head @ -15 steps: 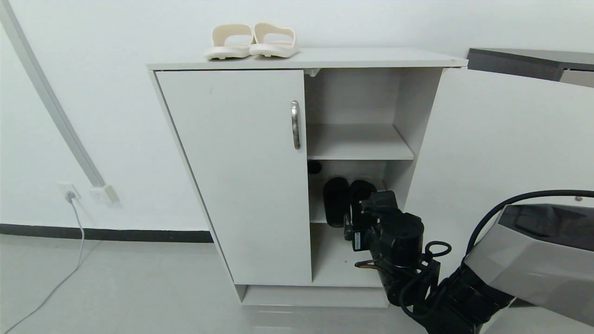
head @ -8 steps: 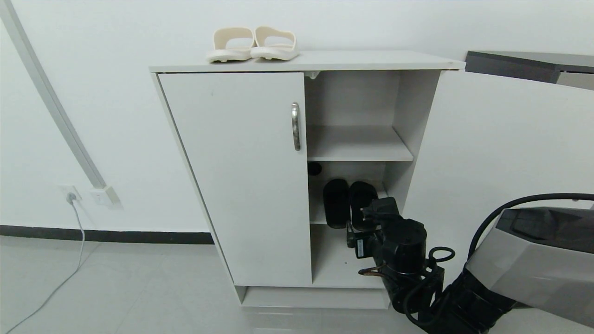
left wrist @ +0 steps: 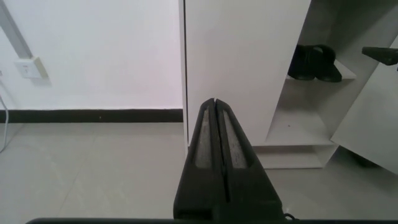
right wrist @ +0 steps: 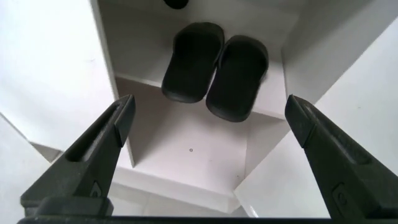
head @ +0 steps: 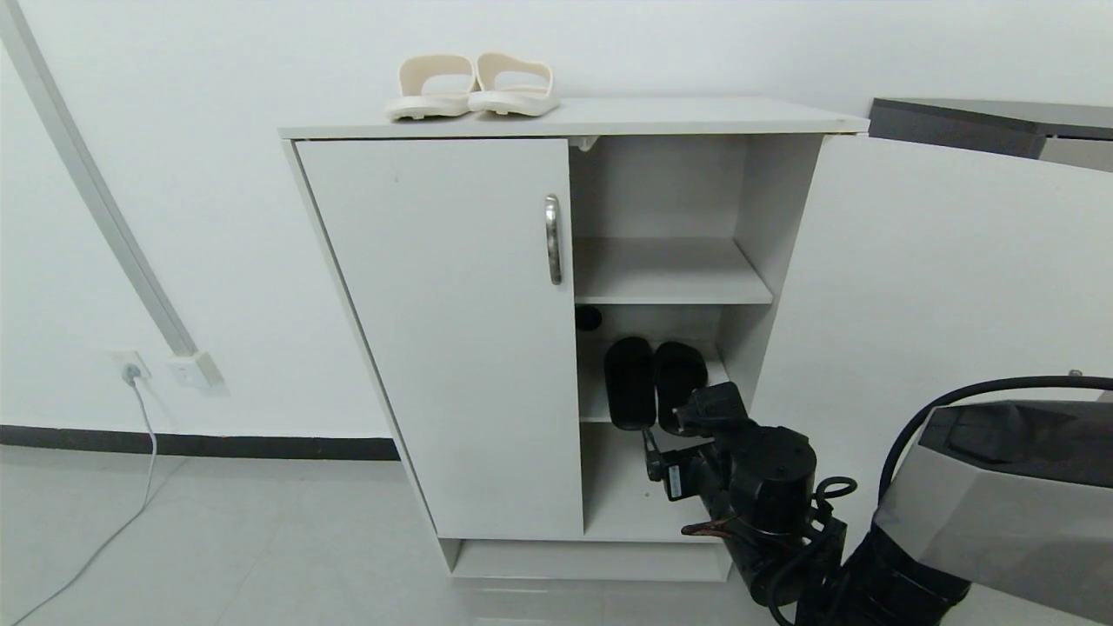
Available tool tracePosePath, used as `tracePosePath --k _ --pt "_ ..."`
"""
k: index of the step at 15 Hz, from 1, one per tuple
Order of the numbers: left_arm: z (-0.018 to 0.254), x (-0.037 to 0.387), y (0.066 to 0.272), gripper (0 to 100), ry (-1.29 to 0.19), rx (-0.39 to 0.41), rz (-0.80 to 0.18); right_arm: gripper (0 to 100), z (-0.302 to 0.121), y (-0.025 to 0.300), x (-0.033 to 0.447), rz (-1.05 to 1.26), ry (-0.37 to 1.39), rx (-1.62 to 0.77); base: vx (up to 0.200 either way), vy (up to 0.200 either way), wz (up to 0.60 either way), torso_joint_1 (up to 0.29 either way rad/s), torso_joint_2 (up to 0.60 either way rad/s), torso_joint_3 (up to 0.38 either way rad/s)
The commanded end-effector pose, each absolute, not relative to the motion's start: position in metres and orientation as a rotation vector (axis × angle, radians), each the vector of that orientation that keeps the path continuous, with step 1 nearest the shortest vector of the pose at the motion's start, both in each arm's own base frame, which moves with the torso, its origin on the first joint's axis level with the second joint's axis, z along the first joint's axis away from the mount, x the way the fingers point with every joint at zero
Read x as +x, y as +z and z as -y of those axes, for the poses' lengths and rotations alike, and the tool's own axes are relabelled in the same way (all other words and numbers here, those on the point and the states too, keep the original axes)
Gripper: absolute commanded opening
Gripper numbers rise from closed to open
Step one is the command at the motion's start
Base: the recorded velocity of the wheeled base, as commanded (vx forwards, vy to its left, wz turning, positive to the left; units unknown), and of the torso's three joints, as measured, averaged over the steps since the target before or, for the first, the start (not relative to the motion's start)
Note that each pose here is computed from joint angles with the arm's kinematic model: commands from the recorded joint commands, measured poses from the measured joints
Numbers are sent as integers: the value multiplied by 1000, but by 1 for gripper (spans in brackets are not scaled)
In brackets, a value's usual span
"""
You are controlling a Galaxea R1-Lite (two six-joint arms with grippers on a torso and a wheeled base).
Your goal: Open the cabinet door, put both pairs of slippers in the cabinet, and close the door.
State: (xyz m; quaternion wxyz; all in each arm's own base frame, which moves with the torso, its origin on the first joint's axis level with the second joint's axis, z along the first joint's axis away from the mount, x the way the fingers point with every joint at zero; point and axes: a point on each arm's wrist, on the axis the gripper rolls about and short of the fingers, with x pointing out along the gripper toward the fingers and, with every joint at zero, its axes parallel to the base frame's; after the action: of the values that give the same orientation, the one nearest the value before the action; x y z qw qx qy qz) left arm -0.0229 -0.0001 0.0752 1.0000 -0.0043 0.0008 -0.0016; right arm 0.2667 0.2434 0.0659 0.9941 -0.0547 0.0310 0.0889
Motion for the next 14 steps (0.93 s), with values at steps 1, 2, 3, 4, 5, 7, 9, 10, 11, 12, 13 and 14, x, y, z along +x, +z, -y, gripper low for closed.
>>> tracePosePath --k 1,2,3,4,5,7,9,10,11,12,13,14 --pt "0 -23 75 0 -3 -9 -3 100 -243 64 266 -67 180 -112 0 200 0 2 2 2" --pt "0 -23 75 0 -3 -8 -3 100 -242 63 266 -71 180 -117 0 200 0 7 2 -7" --pt "0 -23 75 0 -3 -8 -3 100 -242 63 266 -71 180 -117 0 200 0 12 12 2" --pt "0 -23 75 0 -3 -9 -3 100 -241 61 264 -81 180 -125 0 200 0 2 -2 12" --pt "0 -23 75 0 -3 -9 -3 100 -240 59 263 -88 182 -131 0 200 0 -2 2 2" --pt "0 -23 75 0 -3 -9 -3 100 -239 58 263 -89 184 -152 0 200 0 2 2 2" --pt "0 -23 75 0 -3 -8 -3 100 -238 57 262 -93 186 -158 0 200 0 5 2 7" --pt "0 -23 75 0 -3 -9 -3 100 -239 58 262 -91 187 -166 0 200 0 2 2 -2" --pt "0 -23 75 0 -3 -8 -3 100 -238 56 260 -96 189 -176 0 200 0 2 2 7" --pt "0 -23 75 0 -3 -8 -3 100 -237 56 260 -94 190 -175 0 200 0 -2 2 7" --pt "0 -23 75 0 -3 -9 -3 100 -238 57 260 -86 193 -168 0 200 0 2 2 2" --pt "0 -23 75 0 -3 -8 -3 100 -238 57 259 -78 205 -167 0 200 0 2 2 2"
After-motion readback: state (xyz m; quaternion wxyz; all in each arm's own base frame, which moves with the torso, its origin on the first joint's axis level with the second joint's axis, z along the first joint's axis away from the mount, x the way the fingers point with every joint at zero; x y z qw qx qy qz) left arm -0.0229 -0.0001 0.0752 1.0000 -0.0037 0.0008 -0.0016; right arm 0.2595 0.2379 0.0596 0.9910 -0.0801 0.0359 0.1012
